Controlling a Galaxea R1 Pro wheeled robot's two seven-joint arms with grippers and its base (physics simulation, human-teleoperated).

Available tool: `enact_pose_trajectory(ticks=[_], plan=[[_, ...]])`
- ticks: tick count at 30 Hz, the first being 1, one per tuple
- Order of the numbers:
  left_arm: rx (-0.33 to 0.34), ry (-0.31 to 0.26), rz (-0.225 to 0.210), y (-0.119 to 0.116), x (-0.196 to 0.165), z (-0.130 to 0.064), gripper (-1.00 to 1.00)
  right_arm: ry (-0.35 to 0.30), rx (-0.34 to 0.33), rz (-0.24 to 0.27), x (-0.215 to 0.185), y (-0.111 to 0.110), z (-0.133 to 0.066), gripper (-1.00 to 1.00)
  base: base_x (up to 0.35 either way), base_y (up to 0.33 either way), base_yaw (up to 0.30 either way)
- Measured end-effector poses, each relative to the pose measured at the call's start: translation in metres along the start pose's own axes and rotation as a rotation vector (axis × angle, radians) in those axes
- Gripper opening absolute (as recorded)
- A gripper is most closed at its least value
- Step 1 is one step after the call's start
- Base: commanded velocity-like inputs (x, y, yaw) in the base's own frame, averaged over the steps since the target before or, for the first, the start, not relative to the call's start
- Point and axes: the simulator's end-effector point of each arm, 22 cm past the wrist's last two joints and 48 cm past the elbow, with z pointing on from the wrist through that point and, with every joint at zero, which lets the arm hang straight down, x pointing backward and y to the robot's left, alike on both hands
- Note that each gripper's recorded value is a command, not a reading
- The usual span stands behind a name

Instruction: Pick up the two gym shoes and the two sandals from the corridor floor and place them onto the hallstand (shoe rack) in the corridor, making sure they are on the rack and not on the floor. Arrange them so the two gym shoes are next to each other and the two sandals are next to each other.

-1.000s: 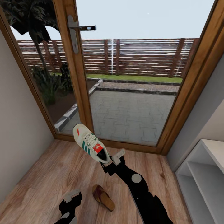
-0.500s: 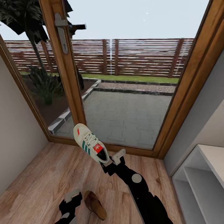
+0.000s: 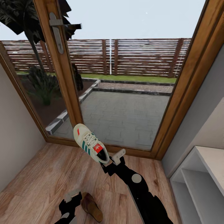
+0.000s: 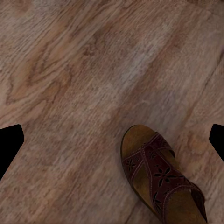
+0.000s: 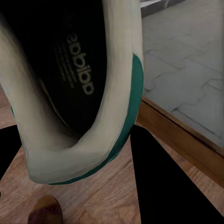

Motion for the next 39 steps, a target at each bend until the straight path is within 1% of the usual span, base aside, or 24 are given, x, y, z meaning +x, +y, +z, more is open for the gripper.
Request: enact_pose_trajectory(ticks=[4,7,31,39], plan=[[0.001,0.0,-0.001,-0.0008,0.0,-0.0001,1.0,0.0,0.0,0.0,0.0,-0.0001,0.0,-1.0,0.001,-0.002,0.072],[0.002,0.0,-0.001,-0.0011,0.0,-0.0001,1.0,0.0,0.0,0.0,0.0,0.0,0.0001,-1.0,0.0,0.0,0.228],[0.002,0.002,-0.002,-0.0014,0.0008,-0.0004,1.0,0.001,0.0,0.0,0.0006,0.0002,-0.0001,-1.0,0.011,0.0,0.271],[0.003,0.002,-0.002,-0.0022,0.001,-0.0006,1.0,0.0,0.0,0.001,0.0,0.0001,-0.0001,-1.0,0.005,0.0,0.049]])
